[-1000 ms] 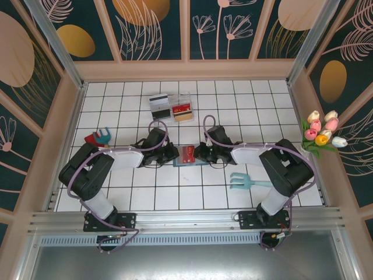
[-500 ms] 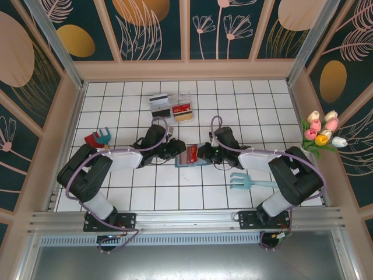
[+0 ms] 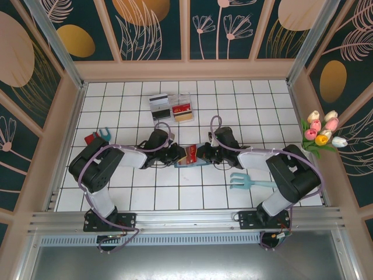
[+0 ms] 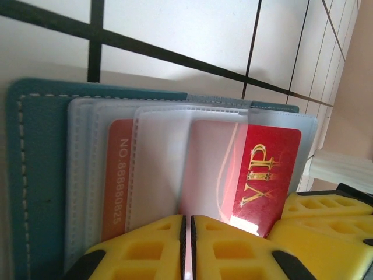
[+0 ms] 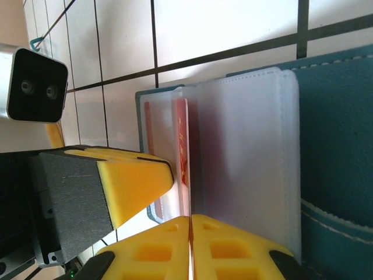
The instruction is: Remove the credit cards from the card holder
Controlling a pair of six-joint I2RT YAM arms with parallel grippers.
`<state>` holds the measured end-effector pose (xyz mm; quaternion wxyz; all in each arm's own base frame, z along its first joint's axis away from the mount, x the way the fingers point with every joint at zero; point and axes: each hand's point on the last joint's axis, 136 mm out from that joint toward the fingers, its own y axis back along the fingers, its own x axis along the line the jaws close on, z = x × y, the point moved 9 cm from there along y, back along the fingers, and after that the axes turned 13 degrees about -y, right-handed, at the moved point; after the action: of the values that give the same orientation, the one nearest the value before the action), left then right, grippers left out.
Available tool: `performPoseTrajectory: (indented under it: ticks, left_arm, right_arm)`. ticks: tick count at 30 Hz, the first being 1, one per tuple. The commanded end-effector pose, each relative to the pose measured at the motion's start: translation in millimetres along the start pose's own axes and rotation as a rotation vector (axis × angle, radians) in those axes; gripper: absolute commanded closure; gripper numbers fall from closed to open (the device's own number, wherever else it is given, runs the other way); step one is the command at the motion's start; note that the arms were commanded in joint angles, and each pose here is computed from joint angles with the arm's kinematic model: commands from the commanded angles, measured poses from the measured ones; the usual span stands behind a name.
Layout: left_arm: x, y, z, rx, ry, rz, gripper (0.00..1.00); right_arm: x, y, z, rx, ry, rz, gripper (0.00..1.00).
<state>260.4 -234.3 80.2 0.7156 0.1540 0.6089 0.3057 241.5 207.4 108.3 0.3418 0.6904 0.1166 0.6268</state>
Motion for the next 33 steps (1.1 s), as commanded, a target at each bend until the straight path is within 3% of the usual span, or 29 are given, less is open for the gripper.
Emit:
performPoseTrajectory:
  ticks: [1, 10, 19, 27, 33]
  left_arm:
    - [10, -3, -6, 0.013, 0.038, 0.010, 0.86]
    - [12, -2, -9, 0.012, 0.037, 0.015, 0.85]
    - [5, 5, -4, -0.013, 0.009, 0.025, 0.78]
    - [-29, 20, 11, -0.080, -0.069, -0.113, 0.66]
    - [-74, 46, 28, -0.184, -0.142, -0.264, 0.47]
  right_arm:
    - [4, -4, 2, 0.031, 0.002, 0.043, 0.86]
    - [9, -13, 4, 0.060, 0.009, 0.042, 0.81]
    - [2, 5, 7, 0.028, 0.031, 0.031, 0.96]
    - [17, 44, 7, -0.016, 0.122, 0.155, 0.97]
    - [50, 70, 10, -0.099, 0.184, 0.347, 0.99]
